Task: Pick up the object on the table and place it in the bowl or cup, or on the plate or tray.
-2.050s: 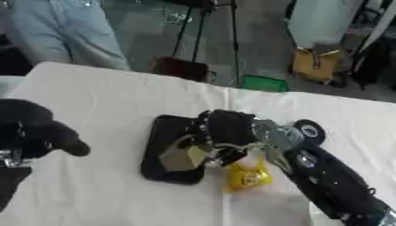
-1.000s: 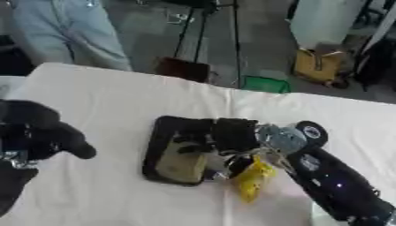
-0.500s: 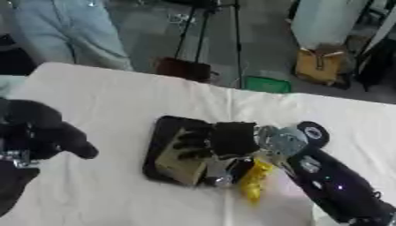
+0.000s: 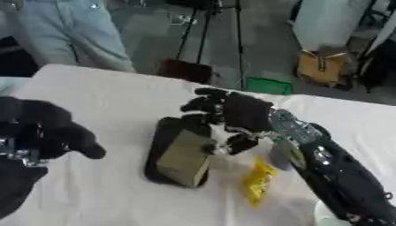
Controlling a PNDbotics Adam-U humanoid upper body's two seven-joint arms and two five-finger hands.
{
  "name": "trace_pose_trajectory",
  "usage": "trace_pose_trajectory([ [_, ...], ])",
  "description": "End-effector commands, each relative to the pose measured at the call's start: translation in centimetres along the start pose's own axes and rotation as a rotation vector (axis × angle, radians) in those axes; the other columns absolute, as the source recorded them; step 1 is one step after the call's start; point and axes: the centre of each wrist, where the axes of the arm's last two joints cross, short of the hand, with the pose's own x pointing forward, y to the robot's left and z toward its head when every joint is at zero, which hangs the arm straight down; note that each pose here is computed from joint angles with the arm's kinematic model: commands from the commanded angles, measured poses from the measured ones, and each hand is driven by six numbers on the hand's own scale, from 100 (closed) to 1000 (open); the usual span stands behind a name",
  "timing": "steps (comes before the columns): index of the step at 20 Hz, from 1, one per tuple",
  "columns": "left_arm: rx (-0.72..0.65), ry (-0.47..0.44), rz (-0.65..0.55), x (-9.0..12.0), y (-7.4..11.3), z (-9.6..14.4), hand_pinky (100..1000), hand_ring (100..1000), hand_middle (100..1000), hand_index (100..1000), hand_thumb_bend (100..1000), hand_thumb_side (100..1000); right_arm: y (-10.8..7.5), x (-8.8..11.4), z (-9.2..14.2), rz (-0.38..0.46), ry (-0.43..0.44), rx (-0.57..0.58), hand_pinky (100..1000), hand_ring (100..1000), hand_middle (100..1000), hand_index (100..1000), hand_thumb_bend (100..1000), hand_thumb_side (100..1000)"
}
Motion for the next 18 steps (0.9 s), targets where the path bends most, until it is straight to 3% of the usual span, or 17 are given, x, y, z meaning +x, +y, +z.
trace_pose_trajectory([
  [1, -0.032, -0.025, -0.011, 0.5, 0.0, -0.8, 805, 844, 850, 951, 100, 700, -2.1, -0.3, -0.2, 0.028, 0.044, -0.135, 906, 822, 856, 943, 405, 271],
  [7, -0.023, -0.02, -0.024, 0.8, 0.2, -0.4, 805, 843, 847, 949, 100, 688, -4.2, 0.8, 1.4, 0.041, 0.078, -0.252, 918, 870, 914, 985, 333, 289],
  [8, -0.022, -0.02, -0.026, 0.8, 0.2, -0.4, 805, 844, 847, 947, 100, 685, -4.7, 0.9, 1.7, 0.044, 0.076, -0.265, 918, 879, 927, 985, 283, 306],
  [11, -0.006, 0.0, -0.047, 1.2, 0.5, 0.3, 804, 843, 843, 941, 100, 682, -4.2, 1.2, 4.1, -0.001, 0.07, -0.211, 928, 894, 935, 998, 100, 401],
  [12, 0.003, 0.007, -0.056, 1.3, 0.6, 0.6, 804, 843, 843, 941, 100, 682, -4.0, 1.1, 5.2, -0.018, 0.072, -0.178, 928, 894, 935, 998, 100, 401],
  [14, 0.022, 0.025, -0.08, 1.6, 0.8, 1.1, 803, 843, 841, 936, 100, 685, -3.6, 0.9, 7.6, -0.054, 0.086, -0.097, 919, 888, 928, 1000, 100, 511],
  [18, 0.056, 0.054, -0.118, 2.1, 1.0, 2.0, 802, 843, 839, 929, 100, 687, -4.3, 0.4, 12.1, -0.105, 0.101, 0.006, 902, 873, 915, 1000, 100, 513],
])
